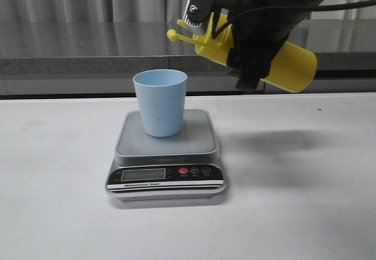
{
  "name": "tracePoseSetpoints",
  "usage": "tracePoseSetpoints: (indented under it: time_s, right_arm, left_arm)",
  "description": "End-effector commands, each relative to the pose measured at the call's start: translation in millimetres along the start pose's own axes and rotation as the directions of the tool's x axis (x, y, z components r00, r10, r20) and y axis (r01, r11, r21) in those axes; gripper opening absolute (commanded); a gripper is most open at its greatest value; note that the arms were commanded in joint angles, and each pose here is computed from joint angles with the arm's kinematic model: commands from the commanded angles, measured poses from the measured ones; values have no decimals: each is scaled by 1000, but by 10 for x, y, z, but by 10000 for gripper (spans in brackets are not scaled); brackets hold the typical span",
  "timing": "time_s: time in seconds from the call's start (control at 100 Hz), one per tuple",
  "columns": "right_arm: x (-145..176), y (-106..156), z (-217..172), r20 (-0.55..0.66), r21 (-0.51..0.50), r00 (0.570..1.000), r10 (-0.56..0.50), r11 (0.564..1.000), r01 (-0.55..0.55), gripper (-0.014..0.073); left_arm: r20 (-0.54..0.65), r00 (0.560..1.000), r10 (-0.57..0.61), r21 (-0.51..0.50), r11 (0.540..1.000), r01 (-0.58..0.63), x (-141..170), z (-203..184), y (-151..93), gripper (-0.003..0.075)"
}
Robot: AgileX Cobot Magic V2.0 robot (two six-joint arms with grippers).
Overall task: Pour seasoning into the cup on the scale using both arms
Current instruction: 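Turn the bottle upright with the right gripper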
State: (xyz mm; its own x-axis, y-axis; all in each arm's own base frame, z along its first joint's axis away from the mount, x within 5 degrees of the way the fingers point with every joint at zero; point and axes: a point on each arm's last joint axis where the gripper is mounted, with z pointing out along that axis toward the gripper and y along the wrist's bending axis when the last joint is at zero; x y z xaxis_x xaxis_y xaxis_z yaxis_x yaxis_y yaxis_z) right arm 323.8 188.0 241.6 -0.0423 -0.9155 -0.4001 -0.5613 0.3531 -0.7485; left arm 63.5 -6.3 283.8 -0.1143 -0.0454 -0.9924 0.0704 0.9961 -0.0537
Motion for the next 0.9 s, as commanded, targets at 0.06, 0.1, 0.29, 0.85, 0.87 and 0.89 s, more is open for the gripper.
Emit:
tracePoseSetpoints:
  time_s: [0.06, 0.1, 0.29, 0.85, 0.87, 0.89]
  right_arm:
    - [-14, -281, -182, 30, 44, 985, 172, 984, -174, 139]
    - [-5, -300, -201, 36, 35, 975, 218, 975, -219, 139]
    - [33, -485, -328, 137, -33, 874, 466, 884, -467, 139]
    - [208, -611, -384, 425, -164, 562, 710, 671, -723, 139]
    - [223, -599, -383, 436, -162, 553, 710, 667, -728, 139]
    - [241, -577, -378, 438, -162, 543, 716, 657, -736, 139]
  left_arm:
    - [87, 996, -20, -2, 1000, 20, -145, -13, 0, -20]
    - [87, 996, -20, -2, 1000, 20, -145, -13, 0, -20]
    - [87, 996, -20, -2, 1000, 20, -145, -13, 0, -20]
    - [87, 996, -20, -2, 1000, 20, -145, -13, 0, -20]
    - [87, 996, -20, -2, 1000, 20, -145, -13, 0, -20]
    - [87, 996, -20, -2, 1000, 20, -145, -13, 0, -20]
